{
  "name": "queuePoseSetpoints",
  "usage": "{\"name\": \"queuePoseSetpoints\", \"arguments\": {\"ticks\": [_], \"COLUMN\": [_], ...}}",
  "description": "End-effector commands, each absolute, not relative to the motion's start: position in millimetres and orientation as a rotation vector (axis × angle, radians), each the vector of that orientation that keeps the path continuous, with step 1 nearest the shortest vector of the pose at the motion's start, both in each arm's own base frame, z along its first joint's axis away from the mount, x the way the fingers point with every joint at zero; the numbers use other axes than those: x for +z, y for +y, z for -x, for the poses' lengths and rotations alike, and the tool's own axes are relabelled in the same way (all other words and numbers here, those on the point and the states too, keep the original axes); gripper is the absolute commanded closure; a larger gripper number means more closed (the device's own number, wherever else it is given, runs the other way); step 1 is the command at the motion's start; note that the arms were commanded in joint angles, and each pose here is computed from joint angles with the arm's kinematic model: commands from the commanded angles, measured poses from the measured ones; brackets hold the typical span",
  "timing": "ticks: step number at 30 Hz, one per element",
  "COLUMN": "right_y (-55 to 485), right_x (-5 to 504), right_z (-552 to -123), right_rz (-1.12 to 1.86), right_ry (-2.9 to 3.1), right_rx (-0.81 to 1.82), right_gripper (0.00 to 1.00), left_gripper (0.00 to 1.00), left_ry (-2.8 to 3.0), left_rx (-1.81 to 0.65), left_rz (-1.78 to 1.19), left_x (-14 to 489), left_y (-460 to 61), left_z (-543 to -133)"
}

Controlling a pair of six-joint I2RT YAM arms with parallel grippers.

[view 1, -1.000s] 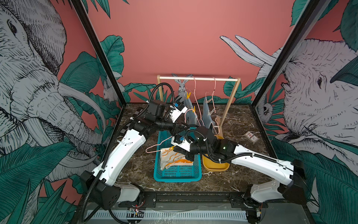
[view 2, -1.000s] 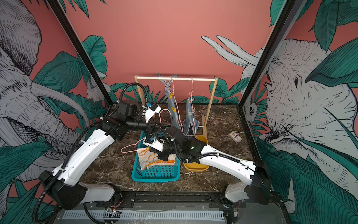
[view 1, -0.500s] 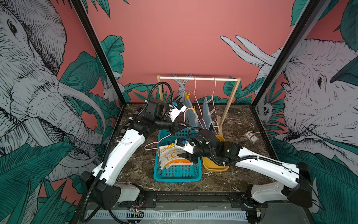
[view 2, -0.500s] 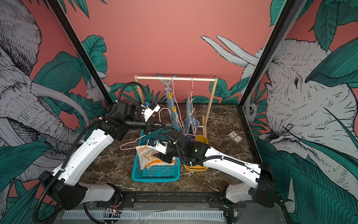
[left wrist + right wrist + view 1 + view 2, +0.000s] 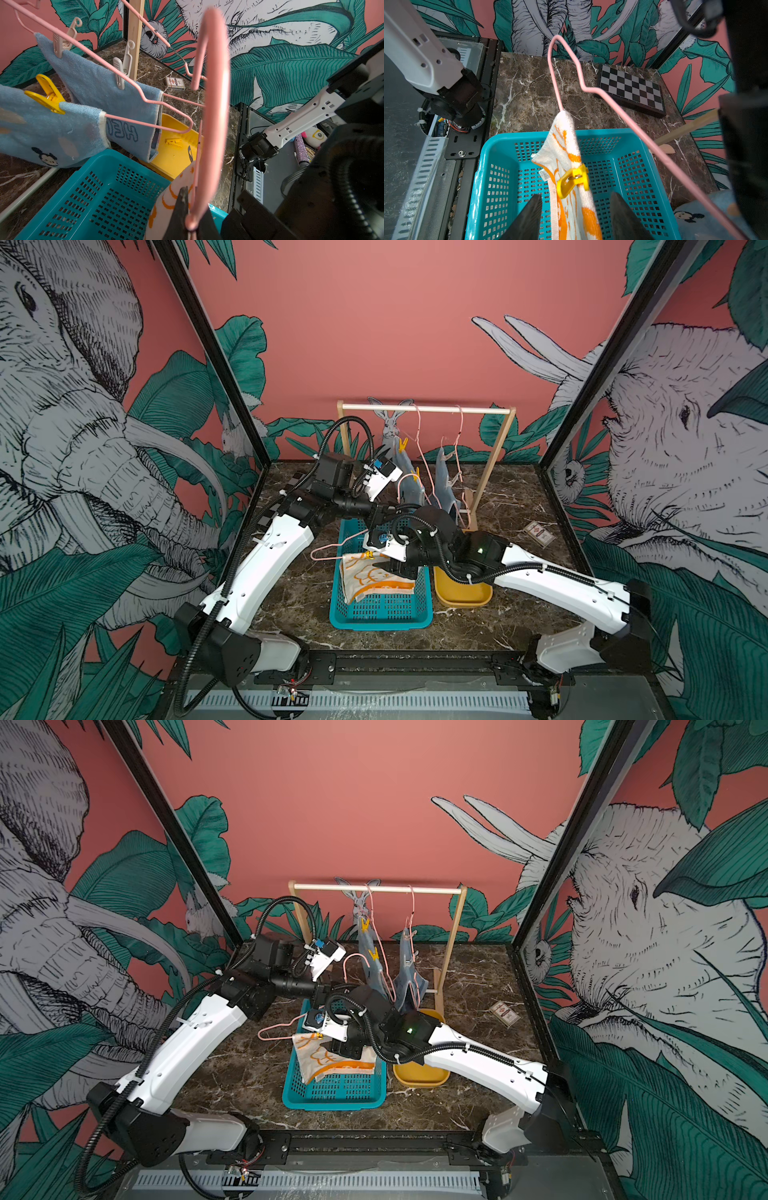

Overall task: Remove the clothespins securing towels to the hanger
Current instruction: Remove the clothespin from the hanger.

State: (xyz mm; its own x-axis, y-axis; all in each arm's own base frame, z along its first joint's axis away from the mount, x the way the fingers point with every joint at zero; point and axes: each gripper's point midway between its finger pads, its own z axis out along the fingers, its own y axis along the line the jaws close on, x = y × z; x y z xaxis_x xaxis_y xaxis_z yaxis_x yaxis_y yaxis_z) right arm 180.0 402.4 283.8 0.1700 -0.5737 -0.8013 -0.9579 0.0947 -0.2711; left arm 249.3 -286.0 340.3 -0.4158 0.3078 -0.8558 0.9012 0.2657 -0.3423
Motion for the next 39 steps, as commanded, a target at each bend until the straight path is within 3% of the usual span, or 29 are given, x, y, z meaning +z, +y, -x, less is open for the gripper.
{"name": "queuePoseSetpoints", "arguments": {"ticks": [1, 14, 27, 39], "right_y": [408, 418, 422, 418], "right_x": [290, 287, 286, 296], "right_z": [-178, -178, -177, -176], "right_rz": [1.616, 1.646, 1.657, 1.637], "right_ry": [1.465, 1.455, 1.454, 1.445], "right_rx": [0.555, 0.572, 0.591, 0.595], "right_gripper": [0.48, 0.56, 0.75, 1.00], "left_gripper": [1.00, 1.00, 1.00, 1.00], "left_ry": [1.840, 1.838, 1.838, 1.844], "left_rx": [-1.169, -1.171, -1.171, -1.165], "left_rz": [-1.117, -1.118, -1.116, -1.115], "left_x": [348, 348, 349, 346], "left_y": [-285, -286, -285, -285], "left_z": [-241, -241, -241, -242]}}
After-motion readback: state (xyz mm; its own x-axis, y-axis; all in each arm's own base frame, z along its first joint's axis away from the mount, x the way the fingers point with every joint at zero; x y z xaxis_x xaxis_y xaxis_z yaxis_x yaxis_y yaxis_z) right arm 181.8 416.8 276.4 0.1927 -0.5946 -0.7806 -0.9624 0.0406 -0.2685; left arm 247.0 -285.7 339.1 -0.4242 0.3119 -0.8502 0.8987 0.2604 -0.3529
